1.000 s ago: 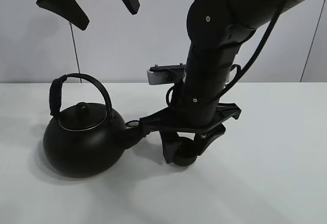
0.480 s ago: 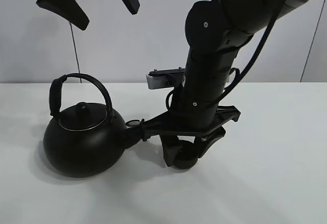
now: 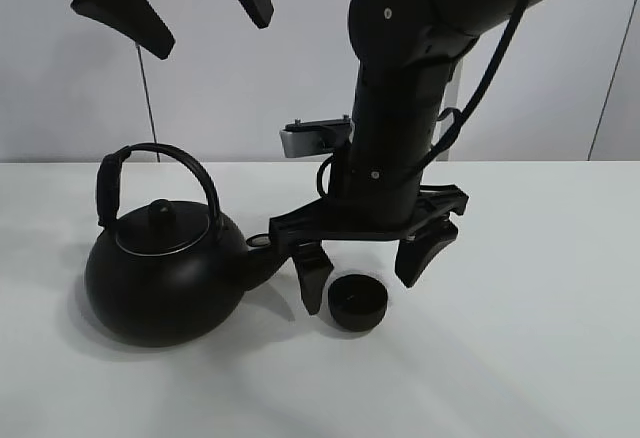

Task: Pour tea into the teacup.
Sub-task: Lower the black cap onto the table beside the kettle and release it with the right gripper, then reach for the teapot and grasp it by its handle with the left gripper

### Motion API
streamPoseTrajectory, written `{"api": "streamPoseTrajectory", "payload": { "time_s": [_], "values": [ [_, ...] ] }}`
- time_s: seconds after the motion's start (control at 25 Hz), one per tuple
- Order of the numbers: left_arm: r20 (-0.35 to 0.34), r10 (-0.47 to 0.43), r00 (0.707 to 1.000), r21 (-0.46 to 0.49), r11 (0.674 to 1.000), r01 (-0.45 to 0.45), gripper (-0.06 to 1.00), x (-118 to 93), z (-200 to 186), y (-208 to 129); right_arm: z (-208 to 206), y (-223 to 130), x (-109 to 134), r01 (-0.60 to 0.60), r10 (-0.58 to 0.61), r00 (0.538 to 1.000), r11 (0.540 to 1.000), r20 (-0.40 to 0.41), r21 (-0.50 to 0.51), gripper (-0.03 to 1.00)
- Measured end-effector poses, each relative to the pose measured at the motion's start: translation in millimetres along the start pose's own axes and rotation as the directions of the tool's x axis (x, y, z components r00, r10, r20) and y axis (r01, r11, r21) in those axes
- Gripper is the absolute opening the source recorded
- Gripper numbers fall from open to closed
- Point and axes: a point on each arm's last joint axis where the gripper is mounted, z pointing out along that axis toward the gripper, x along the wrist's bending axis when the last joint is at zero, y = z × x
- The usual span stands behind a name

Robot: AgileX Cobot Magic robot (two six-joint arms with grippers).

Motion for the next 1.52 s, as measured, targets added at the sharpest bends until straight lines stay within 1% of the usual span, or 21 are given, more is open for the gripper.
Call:
{"api": "streamPoseTrajectory", "payload": {
  "time_s": [0.2, 0.28, 0.4, 0.52, 0.64, 0.8, 1.24, 1.52],
  "values": [
    [0.0, 0.006, 1.0, 0.0, 1.0, -0.006, 0.66, 0.0, 0.0, 0.0, -20.6, 0.3, -5.2, 0.008, -0.008, 0.999, 1.0, 0.046, 0.006, 0.67],
    [0.0, 0.006, 1.0, 0.0, 1.0, -0.006, 0.66, 0.0, 0.0, 0.0, -31.8, -0.5, -10.3, -0.009, 0.009, 0.998, 1.0, 0.057, 0.0, 0.67],
    [0.0, 0.0, 1.0, 0.0, 1.0, 0.0, 0.66, 0.0, 0.0, 0.0, -55.3, 0.6, -24.9, -0.065, 0.067, 0.996, 0.997, 0.053, -0.048, 0.67],
    [0.0, 0.0, 1.0, 0.0, 1.0, 0.0, 0.66, 0.0, 0.0, 0.0, -83.6, -0.5, -46.2, -0.148, 0.152, 0.988, 0.984, 0.027, -0.103, 0.67],
    [0.0, 0.0, 1.0, 0.0, 1.0, 0.0, 0.66, 0.0, 0.0, 0.0, -111.6, -3.7, -70.3, -0.249, 0.249, 0.968, 0.955, -0.02, -0.165, 0.67],
    [0.0, 0.006, 1.0, 0.0, 1.0, -0.006, 0.66, 0.0, 0.0, 0.0, -132.2, -8.1, -89.8, -0.337, 0.33, 0.941, 0.918, -0.07, -0.206, 0.66],
    [0.0, 0.0, 1.0, 0.0, 1.0, 0.0, 0.66, 0.0, 0.0, 0.0, -133.9, -6.9, -89.1, -0.391, 0.372, 0.92, 0.897, -0.125, -0.207, 0.66],
    [0.0, 0.006, 1.0, 0.0, 1.0, -0.006, 0.66, 0.0, 0.0, 0.0, -134.3, -5.1, -89.2, -0.408, 0.386, 0.912, 0.885, -0.136, -0.223, 0.66]
  ]
}}
